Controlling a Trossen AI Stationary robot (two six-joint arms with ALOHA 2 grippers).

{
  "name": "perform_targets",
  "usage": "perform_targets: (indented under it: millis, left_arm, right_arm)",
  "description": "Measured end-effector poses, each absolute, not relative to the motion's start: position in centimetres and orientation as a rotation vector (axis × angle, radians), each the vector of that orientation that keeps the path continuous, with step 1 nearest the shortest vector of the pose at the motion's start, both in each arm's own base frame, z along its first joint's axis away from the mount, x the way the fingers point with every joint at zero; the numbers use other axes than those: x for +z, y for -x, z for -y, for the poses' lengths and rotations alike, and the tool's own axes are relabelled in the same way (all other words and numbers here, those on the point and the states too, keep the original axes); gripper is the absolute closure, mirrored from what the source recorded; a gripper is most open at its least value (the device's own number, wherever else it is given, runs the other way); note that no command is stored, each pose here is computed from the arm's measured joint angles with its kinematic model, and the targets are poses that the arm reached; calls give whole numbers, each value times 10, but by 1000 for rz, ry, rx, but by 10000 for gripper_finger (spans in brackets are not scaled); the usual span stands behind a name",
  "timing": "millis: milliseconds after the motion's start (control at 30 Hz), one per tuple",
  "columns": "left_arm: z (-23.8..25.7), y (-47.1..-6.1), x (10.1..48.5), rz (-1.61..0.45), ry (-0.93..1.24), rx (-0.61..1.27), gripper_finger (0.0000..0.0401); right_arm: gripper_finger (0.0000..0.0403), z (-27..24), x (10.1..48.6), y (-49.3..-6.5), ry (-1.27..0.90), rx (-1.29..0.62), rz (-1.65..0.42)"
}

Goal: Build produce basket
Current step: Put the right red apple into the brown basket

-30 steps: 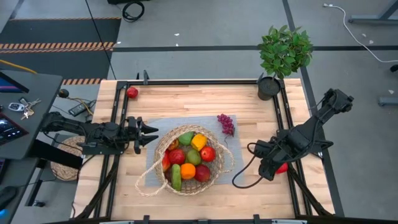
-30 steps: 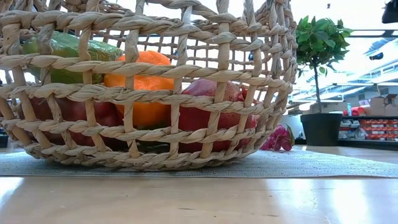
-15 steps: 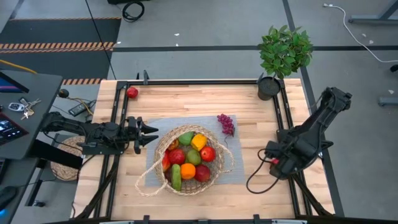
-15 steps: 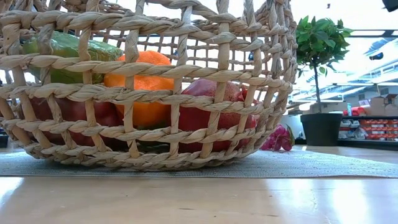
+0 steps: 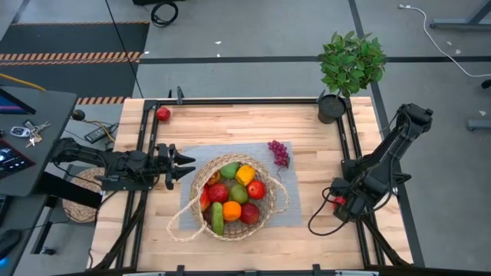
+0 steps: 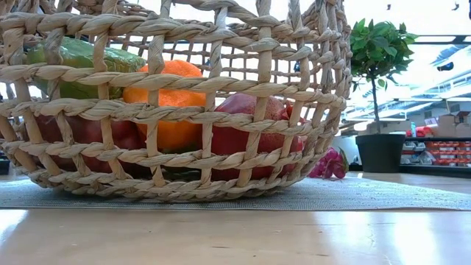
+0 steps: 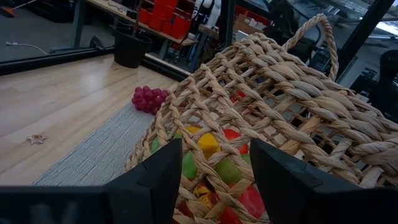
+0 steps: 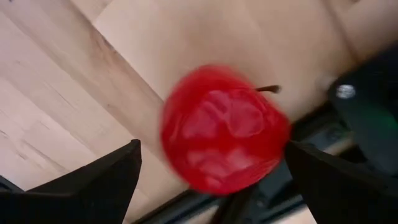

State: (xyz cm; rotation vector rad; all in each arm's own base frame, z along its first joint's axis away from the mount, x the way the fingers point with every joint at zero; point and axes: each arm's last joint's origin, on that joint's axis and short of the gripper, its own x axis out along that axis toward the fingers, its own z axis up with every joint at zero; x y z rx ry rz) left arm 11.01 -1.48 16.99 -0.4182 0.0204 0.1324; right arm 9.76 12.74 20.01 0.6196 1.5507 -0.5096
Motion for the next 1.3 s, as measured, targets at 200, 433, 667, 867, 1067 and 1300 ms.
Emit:
perform_targets:
  millis: [200,433,667,867,1067,1300]
  left_arm:
    - [15,-110,170,-20,418,132,204]
    - [15,-110,170,-20,418,132,207]
    - [15,-110,170,-20,418,132,206]
    - [15,-110,170,-20,419,133,207]
    - [15,-110,170,-20,418,132,205]
    - [15,-110,170,-20,418,132,206]
  right_arm:
    - [4,-127,183,-97,-669,-520,-1544]
    - [5,-127,171,-97,-677,-522,-1548]
    - [30,-128,173,-99,-628,-477,-1496]
    - [48,-129,177,-101,-605,-433,-1479]
    - [49,-131,211,-109,-522,-387,-1322]
    - [50,-132,254,-124,-338,-362,-963]
